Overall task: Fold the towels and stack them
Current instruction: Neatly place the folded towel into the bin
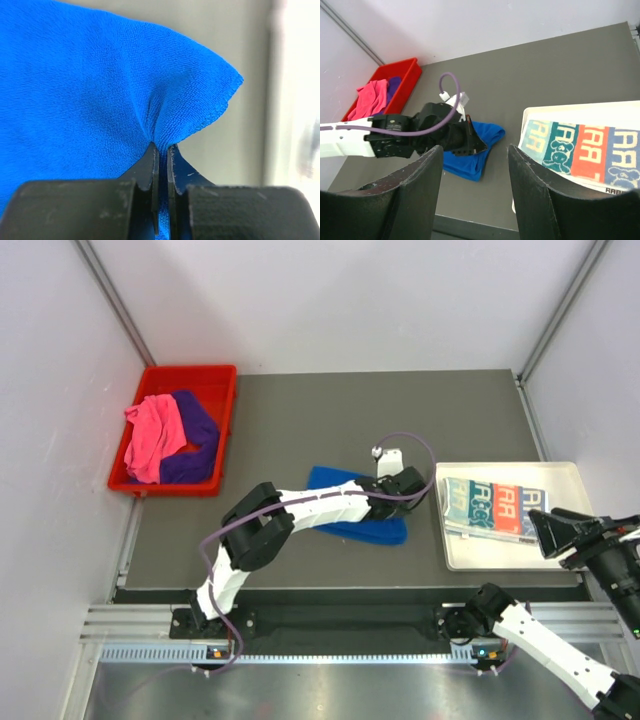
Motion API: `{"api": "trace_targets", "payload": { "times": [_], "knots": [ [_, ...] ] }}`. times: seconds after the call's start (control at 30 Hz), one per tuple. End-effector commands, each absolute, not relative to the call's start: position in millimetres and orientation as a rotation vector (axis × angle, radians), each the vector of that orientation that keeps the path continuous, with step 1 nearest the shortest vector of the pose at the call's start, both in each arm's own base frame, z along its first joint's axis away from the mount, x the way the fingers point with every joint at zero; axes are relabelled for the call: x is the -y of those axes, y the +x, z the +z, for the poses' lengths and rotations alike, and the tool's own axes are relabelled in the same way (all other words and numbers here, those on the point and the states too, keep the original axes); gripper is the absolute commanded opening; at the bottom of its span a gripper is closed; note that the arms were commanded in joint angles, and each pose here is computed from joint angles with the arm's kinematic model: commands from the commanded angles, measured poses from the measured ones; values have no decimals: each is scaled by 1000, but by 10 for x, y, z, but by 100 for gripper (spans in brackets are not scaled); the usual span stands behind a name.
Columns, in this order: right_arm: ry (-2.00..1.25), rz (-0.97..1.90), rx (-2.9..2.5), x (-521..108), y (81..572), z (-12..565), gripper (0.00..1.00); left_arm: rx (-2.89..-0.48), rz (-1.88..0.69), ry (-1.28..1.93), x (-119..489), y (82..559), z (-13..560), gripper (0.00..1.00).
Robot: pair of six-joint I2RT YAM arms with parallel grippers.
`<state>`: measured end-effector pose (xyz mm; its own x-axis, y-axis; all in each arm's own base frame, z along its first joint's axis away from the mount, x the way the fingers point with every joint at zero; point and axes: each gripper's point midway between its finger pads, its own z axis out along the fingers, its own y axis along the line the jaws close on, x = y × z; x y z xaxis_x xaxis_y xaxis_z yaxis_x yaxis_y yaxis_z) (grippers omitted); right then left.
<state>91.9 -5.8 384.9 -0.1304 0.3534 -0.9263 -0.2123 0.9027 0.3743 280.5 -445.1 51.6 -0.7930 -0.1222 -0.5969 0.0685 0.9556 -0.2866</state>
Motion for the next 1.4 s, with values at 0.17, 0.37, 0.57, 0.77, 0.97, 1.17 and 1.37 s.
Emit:
{"api": "trace_targets", "payload": {
  "times": [0.17,0.37,0.57,0.77,0.97,1.17,1.37],
  "knots": [
    [112,460,-1601,121,936,4015,55,-2246,-919,-167,5123,2793,1771,0],
    [116,451,-1597,146,935,4037,55,-2192,-1031,-147,5275,2762,2103,0],
    [113,445,-1598,167,920,4037,55,-2138,-1133,-137,5397,2649,2429,0],
    [134,434,-1568,257,884,4127,55,-2102,-1259,-114,5586,2523,2711,0],
    [135,416,-1555,306,876,4189,55,-2065,-1333,-123,5685,2438,2974,0],
    [139,410,-1545,337,866,4237,55,-2005,-1373,-134,5759,2358,3247,0],
    [140,409,-1545,334,869,4240,54,-1948,-1388,-139,5764,2285,3512,0]
  ]
}}
